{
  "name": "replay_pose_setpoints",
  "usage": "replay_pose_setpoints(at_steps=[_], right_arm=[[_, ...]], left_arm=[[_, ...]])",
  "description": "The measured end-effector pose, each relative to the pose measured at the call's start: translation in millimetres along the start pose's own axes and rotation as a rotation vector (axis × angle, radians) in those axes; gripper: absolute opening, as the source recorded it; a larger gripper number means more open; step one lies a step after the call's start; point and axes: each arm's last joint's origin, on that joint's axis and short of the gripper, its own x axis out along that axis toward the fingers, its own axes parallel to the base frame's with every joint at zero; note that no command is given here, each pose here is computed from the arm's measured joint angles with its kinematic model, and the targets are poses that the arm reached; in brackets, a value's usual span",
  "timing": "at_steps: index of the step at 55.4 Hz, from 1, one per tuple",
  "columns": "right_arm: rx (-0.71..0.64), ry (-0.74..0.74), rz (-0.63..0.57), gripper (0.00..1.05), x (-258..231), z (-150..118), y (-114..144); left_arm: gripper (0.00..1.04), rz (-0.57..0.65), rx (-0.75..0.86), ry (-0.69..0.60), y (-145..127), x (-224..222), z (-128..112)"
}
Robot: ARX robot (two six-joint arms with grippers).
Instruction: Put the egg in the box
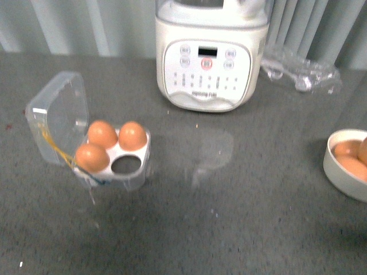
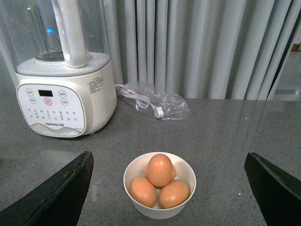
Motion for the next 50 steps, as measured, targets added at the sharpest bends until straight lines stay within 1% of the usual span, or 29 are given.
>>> replay_pose_setpoints(at_steps=[49, 50], right_arm=[[0.0, 0.0, 0.0, 0.97, 0.0, 0.0, 0.0], [-0.005, 0.013, -0.015, 0.97, 0.2, -0.6, -0.2]], left_arm=[[0.98, 0.0, 0.0, 0.0, 0.0, 0.0, 0.0], [0.98, 0.0, 0.0, 0.0, 0.0, 0.0, 0.0]])
